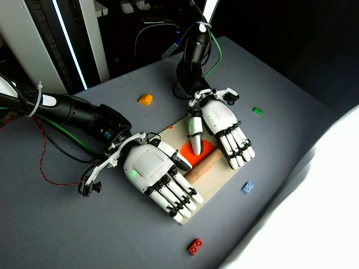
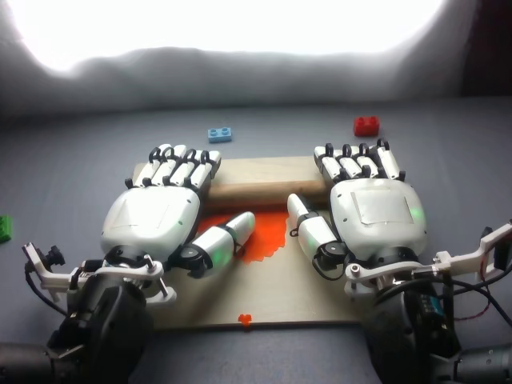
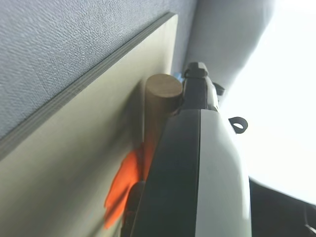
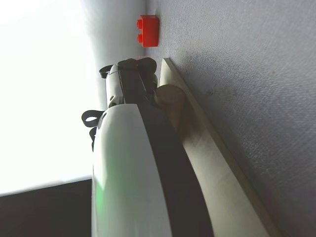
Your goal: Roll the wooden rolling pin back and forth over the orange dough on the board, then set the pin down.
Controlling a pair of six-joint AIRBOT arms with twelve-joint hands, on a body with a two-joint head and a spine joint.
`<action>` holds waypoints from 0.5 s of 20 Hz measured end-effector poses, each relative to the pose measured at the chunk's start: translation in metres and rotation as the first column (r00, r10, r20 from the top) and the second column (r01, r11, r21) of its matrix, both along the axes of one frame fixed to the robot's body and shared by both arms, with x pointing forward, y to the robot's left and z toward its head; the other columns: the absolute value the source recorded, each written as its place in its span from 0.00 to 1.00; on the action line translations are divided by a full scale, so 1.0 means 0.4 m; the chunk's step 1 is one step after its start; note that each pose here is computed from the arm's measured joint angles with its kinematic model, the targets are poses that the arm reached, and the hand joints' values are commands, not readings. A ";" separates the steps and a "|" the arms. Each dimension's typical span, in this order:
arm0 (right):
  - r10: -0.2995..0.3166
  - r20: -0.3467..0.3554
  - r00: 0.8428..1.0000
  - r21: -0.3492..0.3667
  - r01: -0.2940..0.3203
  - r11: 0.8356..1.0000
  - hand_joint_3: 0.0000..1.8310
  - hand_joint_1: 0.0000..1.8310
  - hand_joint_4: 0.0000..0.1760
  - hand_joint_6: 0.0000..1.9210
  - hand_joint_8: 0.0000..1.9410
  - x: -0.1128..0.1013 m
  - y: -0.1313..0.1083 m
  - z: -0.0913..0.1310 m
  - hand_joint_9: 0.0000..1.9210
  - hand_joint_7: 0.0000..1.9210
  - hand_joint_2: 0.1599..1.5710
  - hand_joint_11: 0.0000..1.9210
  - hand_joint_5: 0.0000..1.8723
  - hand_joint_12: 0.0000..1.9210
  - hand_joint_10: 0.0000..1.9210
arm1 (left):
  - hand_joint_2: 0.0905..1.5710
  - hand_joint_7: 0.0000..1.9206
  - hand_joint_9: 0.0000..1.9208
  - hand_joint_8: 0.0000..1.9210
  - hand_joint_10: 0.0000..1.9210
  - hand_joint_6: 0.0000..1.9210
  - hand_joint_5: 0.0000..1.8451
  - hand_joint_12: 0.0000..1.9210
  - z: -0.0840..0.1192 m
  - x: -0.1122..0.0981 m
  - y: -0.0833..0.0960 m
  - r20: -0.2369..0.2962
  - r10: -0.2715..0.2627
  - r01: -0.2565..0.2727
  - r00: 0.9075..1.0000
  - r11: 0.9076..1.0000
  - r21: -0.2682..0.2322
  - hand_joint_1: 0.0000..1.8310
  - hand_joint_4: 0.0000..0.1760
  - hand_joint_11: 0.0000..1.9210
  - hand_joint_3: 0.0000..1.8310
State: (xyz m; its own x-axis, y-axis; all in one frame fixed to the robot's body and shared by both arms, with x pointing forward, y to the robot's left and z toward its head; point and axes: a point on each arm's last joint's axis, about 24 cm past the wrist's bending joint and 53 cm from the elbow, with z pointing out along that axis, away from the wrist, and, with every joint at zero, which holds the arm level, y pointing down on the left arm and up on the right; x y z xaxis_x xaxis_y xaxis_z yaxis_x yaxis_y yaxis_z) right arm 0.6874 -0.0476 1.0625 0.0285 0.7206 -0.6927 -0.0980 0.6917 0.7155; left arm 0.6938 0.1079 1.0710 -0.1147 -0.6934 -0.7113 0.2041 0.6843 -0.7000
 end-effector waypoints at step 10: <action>-0.003 -0.001 1.000 -0.002 0.003 1.000 0.00 0.00 0.00 0.00 0.00 -0.012 -0.001 -0.004 0.19 0.21 0.86 0.00 0.18 0.38 0.00 | 0.84 0.07 0.03 0.00 0.00 0.00 0.06 0.00 -0.002 -0.022 -0.008 0.011 -0.029 0.029 1.000 0.999 0.023 0.00 0.00 0.00 0.00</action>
State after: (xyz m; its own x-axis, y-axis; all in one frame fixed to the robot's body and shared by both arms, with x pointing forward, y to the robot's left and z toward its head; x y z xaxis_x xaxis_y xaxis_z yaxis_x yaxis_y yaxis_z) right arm 0.6826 -0.0481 1.0610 0.0302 0.7191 -0.6943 -0.0948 0.6935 0.7142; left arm 0.6850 0.1049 1.0701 -0.1260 -0.6732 -0.7287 0.2321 0.6941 -0.6814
